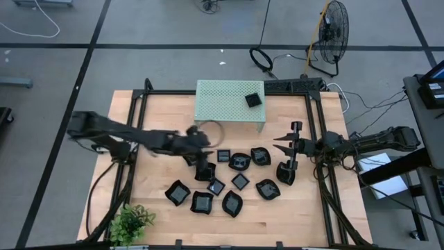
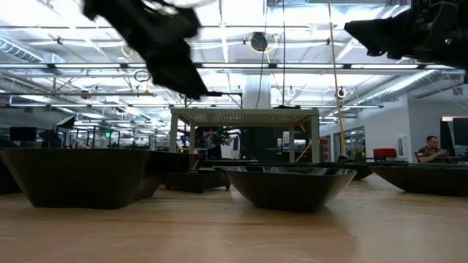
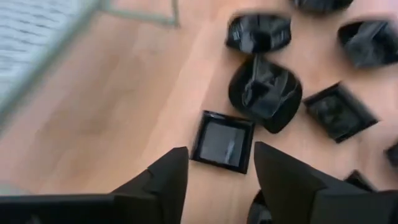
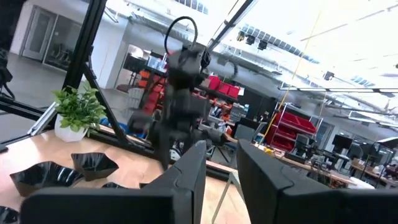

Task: Pick & Place Mini shaped plates
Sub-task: Stack the black square plate on top of the other black square plates on the shelf

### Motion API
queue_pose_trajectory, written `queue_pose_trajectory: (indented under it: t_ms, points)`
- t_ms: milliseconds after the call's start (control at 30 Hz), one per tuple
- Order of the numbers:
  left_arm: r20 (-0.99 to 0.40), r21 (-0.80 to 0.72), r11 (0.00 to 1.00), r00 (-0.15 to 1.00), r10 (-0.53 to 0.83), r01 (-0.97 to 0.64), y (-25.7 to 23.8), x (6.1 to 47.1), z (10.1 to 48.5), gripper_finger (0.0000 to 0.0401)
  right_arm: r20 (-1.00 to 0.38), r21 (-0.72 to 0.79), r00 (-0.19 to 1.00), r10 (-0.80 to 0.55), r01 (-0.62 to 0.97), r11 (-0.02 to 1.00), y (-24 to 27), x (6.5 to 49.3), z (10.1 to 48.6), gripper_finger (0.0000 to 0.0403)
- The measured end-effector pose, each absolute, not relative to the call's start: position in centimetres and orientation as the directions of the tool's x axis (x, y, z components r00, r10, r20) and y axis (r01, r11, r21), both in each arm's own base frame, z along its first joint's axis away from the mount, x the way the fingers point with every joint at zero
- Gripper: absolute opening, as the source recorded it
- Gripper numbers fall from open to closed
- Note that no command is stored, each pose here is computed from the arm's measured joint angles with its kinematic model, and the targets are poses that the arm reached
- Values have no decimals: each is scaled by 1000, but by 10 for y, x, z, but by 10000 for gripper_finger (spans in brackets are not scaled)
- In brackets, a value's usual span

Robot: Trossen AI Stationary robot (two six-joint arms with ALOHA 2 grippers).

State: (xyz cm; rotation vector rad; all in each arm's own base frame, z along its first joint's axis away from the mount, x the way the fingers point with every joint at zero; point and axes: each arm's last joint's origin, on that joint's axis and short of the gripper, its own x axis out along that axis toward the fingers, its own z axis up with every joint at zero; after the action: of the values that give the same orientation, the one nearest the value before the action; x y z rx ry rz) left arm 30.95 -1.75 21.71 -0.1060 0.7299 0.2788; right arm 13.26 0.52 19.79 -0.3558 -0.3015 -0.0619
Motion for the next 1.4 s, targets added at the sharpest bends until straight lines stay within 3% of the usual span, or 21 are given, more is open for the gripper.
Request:
queue_pose_trajectory:
  t_ms: [267, 400, 600, 867, 1400]
  points:
    - [-791, 143, 965, 560, 246, -222, 2, 363, 188, 238, 305, -248, 952, -6, 86, 965, 5, 132, 198, 77]
    - [-810, 94, 986, 565, 157, -139, 16, 374, 169, 239, 289, -222, 957, -2, 69, 973, 5, 133, 197, 77]
    - [-820, -5, 993, 568, 62, -115, 32, 378, 157, 239, 280, -221, 960, -1, 66, 973, 6, 133, 196, 77]
    - [-867, 17, 990, 491, 83, -138, 39, 378, 133, 239, 280, -230, 960, -1, 68, 971, 6, 133, 196, 77]
    - [-868, -26, 992, 496, 39, -123, 36, 378, 133, 239, 277, -246, 961, -1, 72, 967, 6, 134, 195, 77]
